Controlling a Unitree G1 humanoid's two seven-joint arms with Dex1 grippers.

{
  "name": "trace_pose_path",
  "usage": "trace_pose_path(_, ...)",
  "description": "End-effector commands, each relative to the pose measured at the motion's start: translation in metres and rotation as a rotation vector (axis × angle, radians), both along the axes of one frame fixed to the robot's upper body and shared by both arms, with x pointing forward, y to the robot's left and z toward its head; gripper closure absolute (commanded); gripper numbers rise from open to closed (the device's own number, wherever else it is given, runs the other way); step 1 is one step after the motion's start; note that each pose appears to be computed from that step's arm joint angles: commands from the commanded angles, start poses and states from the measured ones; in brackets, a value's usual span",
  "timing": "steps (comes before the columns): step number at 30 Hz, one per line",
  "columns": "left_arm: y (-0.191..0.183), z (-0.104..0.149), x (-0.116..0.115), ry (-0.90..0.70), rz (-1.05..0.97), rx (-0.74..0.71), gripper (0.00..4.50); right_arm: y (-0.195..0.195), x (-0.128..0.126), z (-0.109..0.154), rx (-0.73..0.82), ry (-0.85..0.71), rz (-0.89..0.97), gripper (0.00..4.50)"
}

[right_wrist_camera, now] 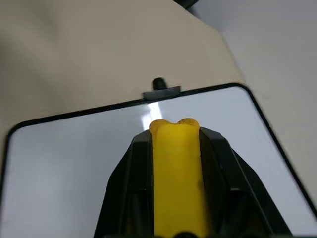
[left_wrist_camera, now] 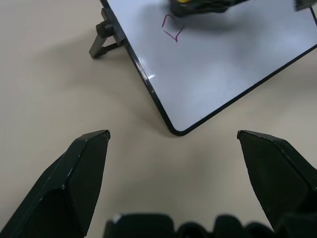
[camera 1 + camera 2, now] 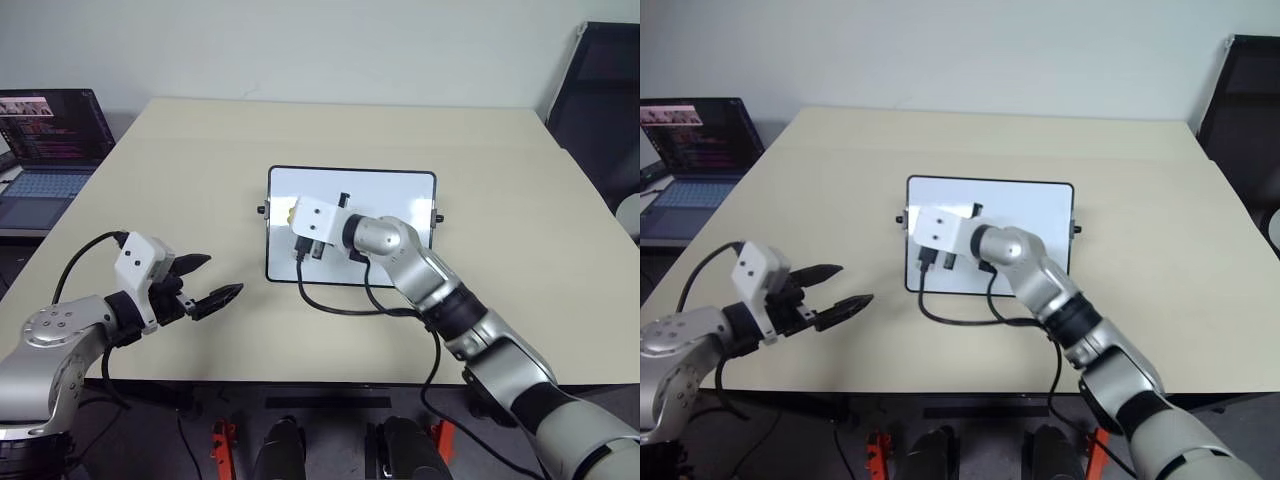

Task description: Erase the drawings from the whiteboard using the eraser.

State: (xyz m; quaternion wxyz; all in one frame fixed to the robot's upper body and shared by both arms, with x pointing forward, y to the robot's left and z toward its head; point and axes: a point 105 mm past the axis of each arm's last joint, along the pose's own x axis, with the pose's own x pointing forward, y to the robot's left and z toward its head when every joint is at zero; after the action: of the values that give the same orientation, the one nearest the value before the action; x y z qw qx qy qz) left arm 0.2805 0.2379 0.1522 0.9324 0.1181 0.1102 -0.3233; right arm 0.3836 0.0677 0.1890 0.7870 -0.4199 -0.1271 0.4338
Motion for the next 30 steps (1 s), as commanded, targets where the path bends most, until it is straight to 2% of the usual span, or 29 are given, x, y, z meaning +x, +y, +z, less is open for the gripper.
trace_pose_path(1,-0.003,0.008,0.0,-0.037,-0.019,0.031,0.0,0.002,0.009,-0.002,-0.011,0.007,-0.005,3.54)
trace_pose_path(7,-0.005,0.006,-0.001,-0.032,-0.028,0.031,0.0,-0.014,0.004,-0.043,-0.212,0.138,0.05,3.54)
trace_pose_path(9,-0.006,0.006,-0.001,-0.033,-0.03,0.03,0.0,-0.016,0.01,-0.036,-0.19,0.101,0.02,3.54)
trace_pose_path(13,-0.007,0.007,0.0,-0.034,-0.036,0.031,0.0,-0.017,0.032,-0.003,-0.067,-0.05,-0.104,3.54)
trace_pose_path(15,-0.007,0.006,0.0,-0.034,-0.038,0.032,0.0,-0.017,0.036,-0.003,-0.061,-0.055,-0.12,3.54)
trace_pose_path(21,-0.008,0.007,0.0,-0.035,-0.042,0.032,0.0,-0.023,0.022,-0.054,-0.249,0.121,-0.032,3.54)
trace_pose_path(24,-0.008,0.006,0.0,-0.034,-0.044,0.031,0.0,-0.029,0.014,-0.07,-0.326,0.173,0.012,3.54)
trace_pose_path(26,-0.009,0.006,0.0,-0.033,-0.047,0.029,0.0,-0.031,0.015,-0.067,-0.32,0.157,0.003,3.54)
trace_pose_path(30,-0.01,0.006,0.0,-0.031,-0.051,0.027,0.0,-0.032,0.038,-0.026,-0.182,-0.027,-0.125,3.54)
